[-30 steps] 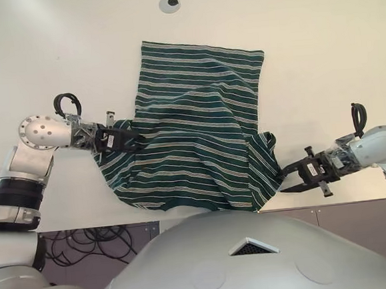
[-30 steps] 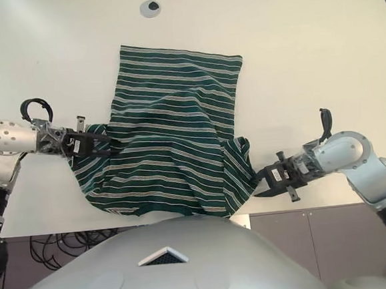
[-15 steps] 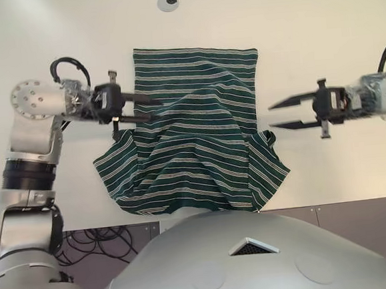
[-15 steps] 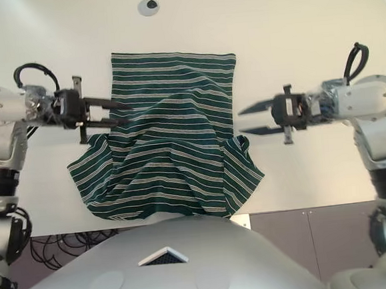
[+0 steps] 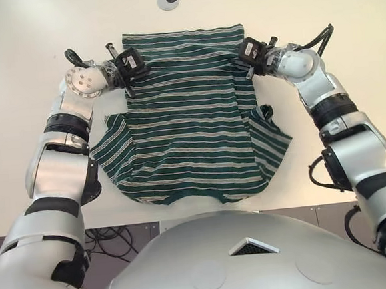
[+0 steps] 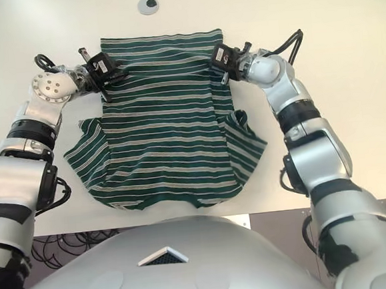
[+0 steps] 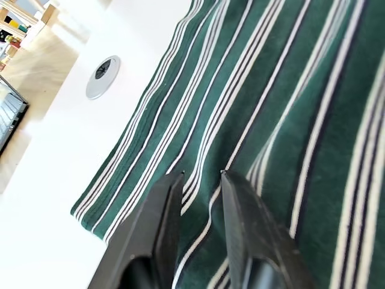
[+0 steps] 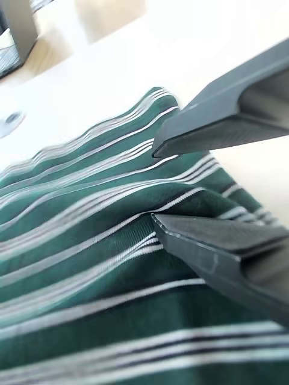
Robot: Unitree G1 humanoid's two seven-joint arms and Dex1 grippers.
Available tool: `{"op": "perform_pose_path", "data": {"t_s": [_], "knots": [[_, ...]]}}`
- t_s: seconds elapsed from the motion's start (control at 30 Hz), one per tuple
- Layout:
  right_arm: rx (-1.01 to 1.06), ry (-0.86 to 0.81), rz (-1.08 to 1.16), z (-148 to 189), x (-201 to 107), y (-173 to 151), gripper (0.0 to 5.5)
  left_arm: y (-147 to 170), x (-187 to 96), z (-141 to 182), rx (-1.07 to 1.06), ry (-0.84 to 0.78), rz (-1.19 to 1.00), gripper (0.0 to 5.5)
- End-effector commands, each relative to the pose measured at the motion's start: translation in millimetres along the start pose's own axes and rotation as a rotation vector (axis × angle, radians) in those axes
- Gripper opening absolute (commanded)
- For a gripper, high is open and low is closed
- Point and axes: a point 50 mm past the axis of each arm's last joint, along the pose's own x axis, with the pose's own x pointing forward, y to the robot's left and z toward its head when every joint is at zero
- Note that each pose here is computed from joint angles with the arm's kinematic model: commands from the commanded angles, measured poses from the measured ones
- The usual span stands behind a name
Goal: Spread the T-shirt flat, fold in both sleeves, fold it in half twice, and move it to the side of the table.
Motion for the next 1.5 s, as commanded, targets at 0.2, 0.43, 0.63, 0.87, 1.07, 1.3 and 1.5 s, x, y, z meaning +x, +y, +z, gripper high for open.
{"op": "perform_pose_path", "data": {"t_s": [0.2, 0.43, 0.63, 0.87, 1.07, 1.3, 1.5], "knots": [[0.048, -0.03, -0.086, 3.3, 8.1, -3.4, 1.66, 7.5, -1.0, 0.6, -0.061, -0.059, 0.156, 1.08], [0.013, -0.282, -0.266, 16.5, -16.2, -30.7, 1.66, 54.5, -64.7, 25.9, -0.105, -0.494, 0.379, 1.08], [0.007, -0.35, -0.324, 8.1, -37.7, -37.2, 1.66, -33.6, -170.3, -50.1, -0.593, -0.491, -0.023, 1.08], [0.003, -0.352, -0.294, 7.5, -38.2, -30.1, 1.7, -100.5, -225.3, -103.9, -0.941, -0.212, -0.255, 1.41], [-0.003, -0.343, -0.273, 5.3, -39.8, -26.4, 1.7, -108.8, -203.6, -112.0, -0.992, -0.155, -0.253, 2.06], [0.003, -0.329, -0.262, 2.0, -40.5, -23.8, 1.7, -111.1, -187.1, -112.8, -1.008, -0.124, -0.264, 2.06], [0.01, -0.329, -0.262, 2.5, -39.4, -23.5, 1.7, -112.4, -182.9, -112.0, -0.992, -0.107, -0.305, 1.57]]}}
